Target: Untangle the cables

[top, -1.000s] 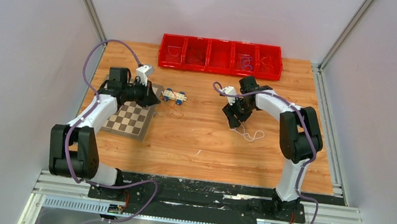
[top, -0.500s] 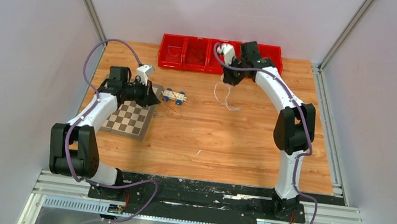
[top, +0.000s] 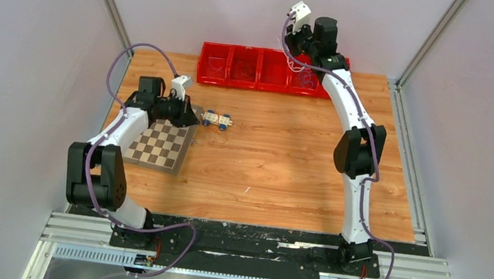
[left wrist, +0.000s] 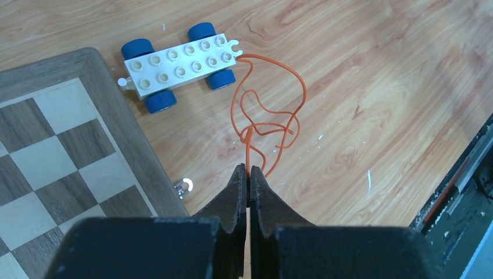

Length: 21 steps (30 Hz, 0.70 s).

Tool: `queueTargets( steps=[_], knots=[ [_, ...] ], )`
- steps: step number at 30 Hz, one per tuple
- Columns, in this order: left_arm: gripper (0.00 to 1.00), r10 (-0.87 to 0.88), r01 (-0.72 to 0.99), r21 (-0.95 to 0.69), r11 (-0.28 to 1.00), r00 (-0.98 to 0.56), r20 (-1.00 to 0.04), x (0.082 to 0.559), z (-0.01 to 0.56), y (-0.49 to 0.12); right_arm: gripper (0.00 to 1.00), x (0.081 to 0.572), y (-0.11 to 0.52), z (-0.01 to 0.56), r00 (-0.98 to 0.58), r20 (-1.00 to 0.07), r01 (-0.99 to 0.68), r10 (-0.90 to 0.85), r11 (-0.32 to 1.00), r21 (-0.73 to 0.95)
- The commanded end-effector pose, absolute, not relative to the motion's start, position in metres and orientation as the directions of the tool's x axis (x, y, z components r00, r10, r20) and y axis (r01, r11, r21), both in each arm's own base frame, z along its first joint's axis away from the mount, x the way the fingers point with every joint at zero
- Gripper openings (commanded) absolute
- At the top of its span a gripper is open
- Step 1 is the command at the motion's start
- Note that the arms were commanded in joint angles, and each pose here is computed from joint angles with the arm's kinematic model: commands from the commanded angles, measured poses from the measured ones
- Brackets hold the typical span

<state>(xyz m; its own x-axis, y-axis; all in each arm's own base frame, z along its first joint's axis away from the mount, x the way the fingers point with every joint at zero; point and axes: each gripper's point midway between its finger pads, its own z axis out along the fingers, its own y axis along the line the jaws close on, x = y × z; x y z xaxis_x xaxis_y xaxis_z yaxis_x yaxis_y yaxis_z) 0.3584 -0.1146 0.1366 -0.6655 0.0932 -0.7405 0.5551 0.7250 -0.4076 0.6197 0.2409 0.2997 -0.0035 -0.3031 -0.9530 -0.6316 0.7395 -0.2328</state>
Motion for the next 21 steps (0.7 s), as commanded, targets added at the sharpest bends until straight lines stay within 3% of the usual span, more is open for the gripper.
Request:
queueTargets(
  steps=[1, 9, 13, 15, 18, 21],
  knots=[
    [0.0, 0.107, 0.579, -0.379, 0.722, -0.635, -0.765, 0.372, 0.149, -0.114, 0.0, 0.655, 0.24, 0.318, 0.125, -0.97, -0.568, -0.21, 0.786, -0.243],
    [0.0, 0.069, 0.542, -0.423, 0.726, -0.67, -0.74, 0.382, 0.144, -0.116, 0.0, 0.673, 0.249, 0.316, 0.195, -0.977, -0.57, -0.086, 0.801, -0.184],
    [0.0, 0.05, 0.525, -0.442, 0.727, -0.682, -0.729, 0.386, 0.144, -0.117, 0.0, 0.687, 0.253, 0.279, 0.175, -0.981, -0.569, -0.08, 0.805, -0.167],
    [0.0, 0.048, 0.527, -0.442, 0.725, -0.68, -0.732, 0.386, 0.145, -0.117, 0.14, 0.694, 0.251, 0.253, 0.147, -0.983, -0.562, -0.109, 0.809, -0.174],
    [0.0, 0.051, 0.547, -0.447, 0.708, -0.671, -0.74, 0.385, 0.151, -0.12, 0.5, 0.693, 0.249, 0.232, 0.092, -0.987, -0.569, -0.131, 0.807, -0.16],
    [0.0, 0.074, 0.584, -0.449, 0.676, -0.66, -0.747, 0.381, 0.155, -0.132, 0.68, 0.678, 0.25, 0.242, 0.06, -0.992, -0.604, -0.112, 0.787, -0.126]
  ],
)
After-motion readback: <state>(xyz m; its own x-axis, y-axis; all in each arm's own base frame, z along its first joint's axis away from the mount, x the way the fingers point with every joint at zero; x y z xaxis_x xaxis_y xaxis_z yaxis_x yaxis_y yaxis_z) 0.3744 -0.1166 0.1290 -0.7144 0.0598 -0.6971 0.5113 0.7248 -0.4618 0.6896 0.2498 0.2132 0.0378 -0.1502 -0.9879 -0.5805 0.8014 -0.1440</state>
